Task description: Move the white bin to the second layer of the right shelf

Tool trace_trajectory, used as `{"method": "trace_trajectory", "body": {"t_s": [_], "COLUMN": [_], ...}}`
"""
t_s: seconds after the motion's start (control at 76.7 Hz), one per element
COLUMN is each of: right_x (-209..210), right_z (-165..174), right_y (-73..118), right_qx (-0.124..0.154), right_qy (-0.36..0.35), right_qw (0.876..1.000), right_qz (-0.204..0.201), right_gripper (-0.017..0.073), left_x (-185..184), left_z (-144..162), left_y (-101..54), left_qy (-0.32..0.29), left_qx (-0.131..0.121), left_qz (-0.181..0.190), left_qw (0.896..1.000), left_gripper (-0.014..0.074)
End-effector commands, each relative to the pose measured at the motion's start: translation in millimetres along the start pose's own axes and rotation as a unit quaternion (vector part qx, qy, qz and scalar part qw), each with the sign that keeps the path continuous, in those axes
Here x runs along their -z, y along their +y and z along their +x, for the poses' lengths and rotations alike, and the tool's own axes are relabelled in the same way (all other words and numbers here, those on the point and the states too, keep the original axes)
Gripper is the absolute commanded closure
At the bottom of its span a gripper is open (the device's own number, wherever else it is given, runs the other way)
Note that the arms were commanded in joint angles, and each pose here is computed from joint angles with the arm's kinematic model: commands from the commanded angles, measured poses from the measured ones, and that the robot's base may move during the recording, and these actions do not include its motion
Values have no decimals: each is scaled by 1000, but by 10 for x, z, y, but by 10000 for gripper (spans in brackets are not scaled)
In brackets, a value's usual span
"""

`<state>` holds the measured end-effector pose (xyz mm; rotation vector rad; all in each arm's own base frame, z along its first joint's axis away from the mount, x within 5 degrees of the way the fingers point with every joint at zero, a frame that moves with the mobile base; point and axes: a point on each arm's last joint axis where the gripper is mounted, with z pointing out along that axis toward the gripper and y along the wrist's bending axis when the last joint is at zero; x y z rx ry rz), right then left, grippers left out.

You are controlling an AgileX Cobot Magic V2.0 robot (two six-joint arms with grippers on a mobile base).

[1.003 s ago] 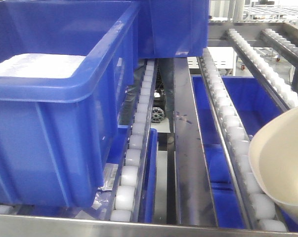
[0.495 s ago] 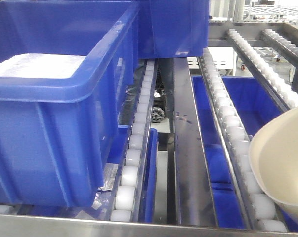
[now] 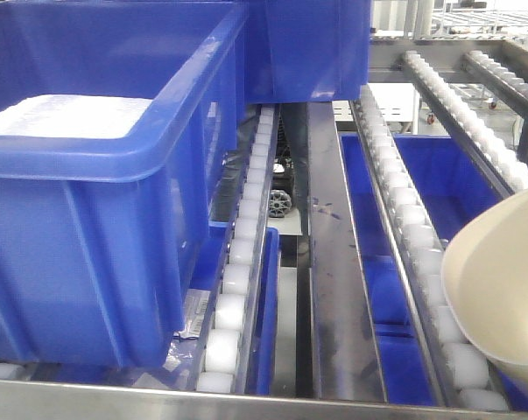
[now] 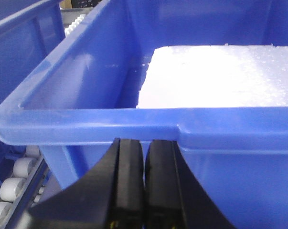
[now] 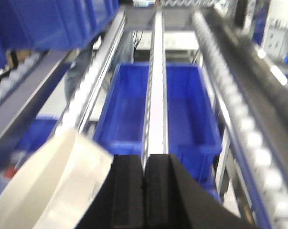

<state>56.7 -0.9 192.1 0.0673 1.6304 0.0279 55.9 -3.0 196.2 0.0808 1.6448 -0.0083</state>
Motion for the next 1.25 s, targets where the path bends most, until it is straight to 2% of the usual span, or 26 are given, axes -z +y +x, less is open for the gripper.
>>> {"method": "trace_trajectory", "body": {"t_s": [0.0,1.238], "right_x": [28,30], "right_z": [-121,-139], "right_y": [10,15], "right_qx": [3,3], "right_qy": [-52,-60], "right_qw": [999,998], "right_qz": [-7,-12], "right_gripper": [506,506], "left_x": [-9,-9], "left_z": [37,37], "left_y": [-2,-2], "left_qy": [-32,-32], "left_qx": [3,3], "left_qz": [-1,-1], "left_qw": [999,999], "left_gripper": [509,509]}}
